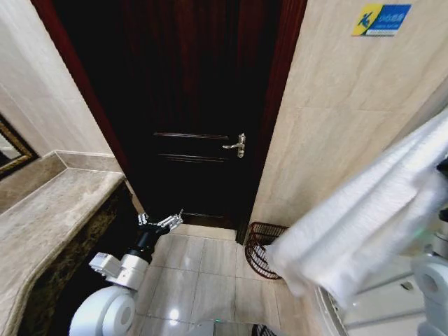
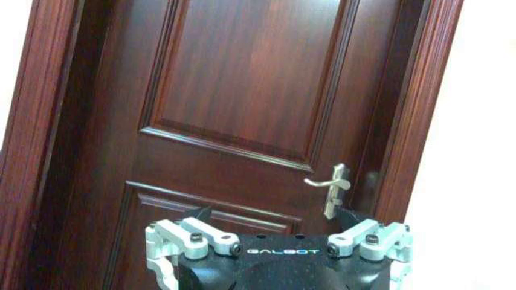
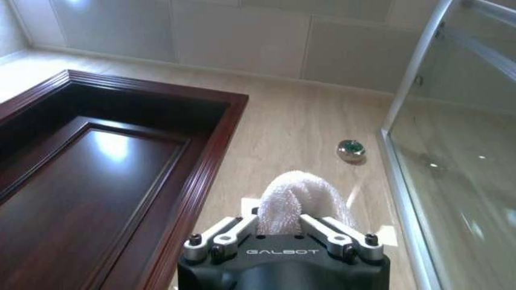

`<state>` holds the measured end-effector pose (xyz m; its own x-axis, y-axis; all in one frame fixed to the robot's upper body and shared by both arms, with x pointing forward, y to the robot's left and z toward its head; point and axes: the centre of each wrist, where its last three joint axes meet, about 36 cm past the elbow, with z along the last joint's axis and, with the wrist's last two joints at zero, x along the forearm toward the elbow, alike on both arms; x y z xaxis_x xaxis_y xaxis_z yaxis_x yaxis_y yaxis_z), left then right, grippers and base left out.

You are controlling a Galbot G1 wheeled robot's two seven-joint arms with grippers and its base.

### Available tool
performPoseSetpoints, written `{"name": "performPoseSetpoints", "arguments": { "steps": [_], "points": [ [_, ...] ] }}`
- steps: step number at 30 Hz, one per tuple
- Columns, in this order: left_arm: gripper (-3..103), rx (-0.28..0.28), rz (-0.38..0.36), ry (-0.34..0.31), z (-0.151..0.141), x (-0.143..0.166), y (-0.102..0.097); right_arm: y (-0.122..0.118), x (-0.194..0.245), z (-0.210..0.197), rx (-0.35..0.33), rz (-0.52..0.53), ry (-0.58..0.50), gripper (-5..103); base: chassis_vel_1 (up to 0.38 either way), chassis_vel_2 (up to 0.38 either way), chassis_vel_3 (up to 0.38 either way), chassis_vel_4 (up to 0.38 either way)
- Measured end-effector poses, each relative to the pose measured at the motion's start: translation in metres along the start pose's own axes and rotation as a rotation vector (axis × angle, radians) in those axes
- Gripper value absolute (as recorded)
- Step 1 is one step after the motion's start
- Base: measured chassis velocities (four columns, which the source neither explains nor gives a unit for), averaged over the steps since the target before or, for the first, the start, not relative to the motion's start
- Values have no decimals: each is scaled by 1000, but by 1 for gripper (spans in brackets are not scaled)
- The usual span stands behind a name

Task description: Discard the used towel into the hamper.

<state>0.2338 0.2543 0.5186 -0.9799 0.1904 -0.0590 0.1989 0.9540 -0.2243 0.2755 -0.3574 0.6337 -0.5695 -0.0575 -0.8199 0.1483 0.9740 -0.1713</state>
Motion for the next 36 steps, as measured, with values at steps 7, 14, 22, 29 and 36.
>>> {"name": "performPoseSetpoints", "arguments": {
  "steps": [7, 14, 22, 29, 36],
  "points": [
    [100, 0, 0, 0, 0, 0, 0, 0, 0, 0, 0, 0, 0, 7, 64, 77, -85, -80],
    [100, 0, 0, 0, 0, 0, 0, 0, 0, 0, 0, 0, 0, 7, 172, 154, -155, -156],
    [100, 0, 0, 0, 0, 0, 0, 0, 0, 0, 0, 0, 0, 7, 31, 21, -34, -50],
    [100, 0, 0, 0, 0, 0, 0, 0, 0, 0, 0, 0, 0, 7, -88, -78, -17, -18],
    [100, 0, 0, 0, 0, 0, 0, 0, 0, 0, 0, 0, 0, 7, -14, -16, -26, -21]
  ]
}}
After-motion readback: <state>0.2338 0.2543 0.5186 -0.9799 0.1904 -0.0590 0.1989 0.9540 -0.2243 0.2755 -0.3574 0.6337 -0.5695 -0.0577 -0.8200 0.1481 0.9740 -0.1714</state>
